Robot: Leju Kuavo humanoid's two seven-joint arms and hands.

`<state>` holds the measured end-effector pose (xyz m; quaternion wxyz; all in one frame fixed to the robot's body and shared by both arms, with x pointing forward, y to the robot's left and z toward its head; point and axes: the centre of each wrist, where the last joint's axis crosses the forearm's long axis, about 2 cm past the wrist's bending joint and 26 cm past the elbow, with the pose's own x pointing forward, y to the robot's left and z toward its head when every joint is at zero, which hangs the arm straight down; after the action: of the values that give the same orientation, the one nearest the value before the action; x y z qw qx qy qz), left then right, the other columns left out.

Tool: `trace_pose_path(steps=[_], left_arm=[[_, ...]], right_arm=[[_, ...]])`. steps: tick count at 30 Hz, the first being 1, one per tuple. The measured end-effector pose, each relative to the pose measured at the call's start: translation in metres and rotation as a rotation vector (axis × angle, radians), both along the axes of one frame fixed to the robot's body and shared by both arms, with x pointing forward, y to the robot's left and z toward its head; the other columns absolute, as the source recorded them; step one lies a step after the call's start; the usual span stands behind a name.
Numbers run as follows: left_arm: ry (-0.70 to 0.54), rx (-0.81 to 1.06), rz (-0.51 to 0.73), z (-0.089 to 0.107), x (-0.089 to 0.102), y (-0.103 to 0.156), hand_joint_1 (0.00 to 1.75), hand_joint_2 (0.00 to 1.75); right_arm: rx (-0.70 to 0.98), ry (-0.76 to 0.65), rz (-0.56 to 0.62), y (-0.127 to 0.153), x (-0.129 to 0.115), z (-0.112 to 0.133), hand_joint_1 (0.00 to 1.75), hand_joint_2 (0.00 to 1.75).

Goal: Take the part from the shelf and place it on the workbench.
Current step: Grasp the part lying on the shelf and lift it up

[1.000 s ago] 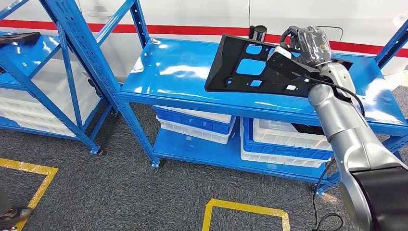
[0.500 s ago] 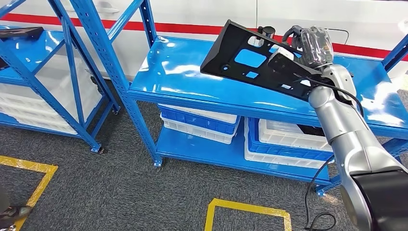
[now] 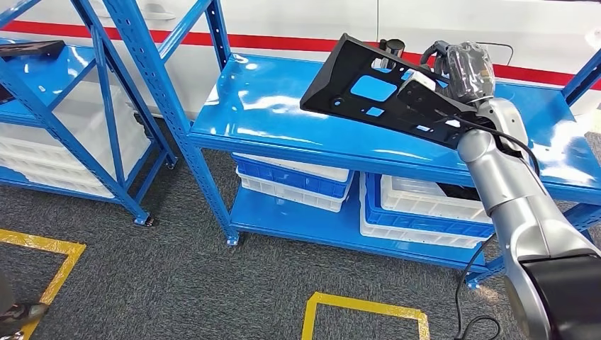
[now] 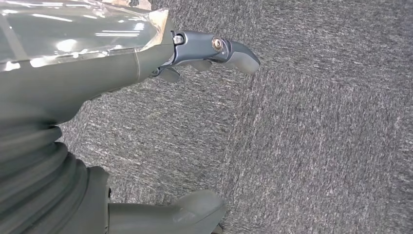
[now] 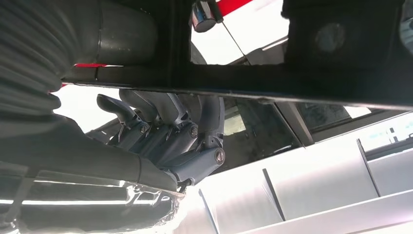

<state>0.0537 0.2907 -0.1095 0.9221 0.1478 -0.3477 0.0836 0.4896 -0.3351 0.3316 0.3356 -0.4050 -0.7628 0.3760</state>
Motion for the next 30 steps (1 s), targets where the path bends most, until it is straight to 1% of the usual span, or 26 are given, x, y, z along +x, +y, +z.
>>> trace_pose_path(steps=[10, 15, 30], left_arm=[[0.011, 0.009, -0.014, 0.000, 0.002, 0.000, 0.00, 1.75], [0.012, 0.005, -0.007, 0.000, 0.001, -0.003, 0.00, 1.75], [0.017, 0.021, 0.001, 0.000, -0.001, -0.003, 0.00, 1.75]], right_arm=[[-0.005, 0.012, -0.006, -0.002, -0.002, -0.003, 1.73, 1.75], [-0.009, 0.034, -0.007, 0.001, -0.004, -0.013, 1.73, 1.75], [-0.009, 0.030, 0.027, 0.018, -0.002, -0.006, 1.73, 1.75]])
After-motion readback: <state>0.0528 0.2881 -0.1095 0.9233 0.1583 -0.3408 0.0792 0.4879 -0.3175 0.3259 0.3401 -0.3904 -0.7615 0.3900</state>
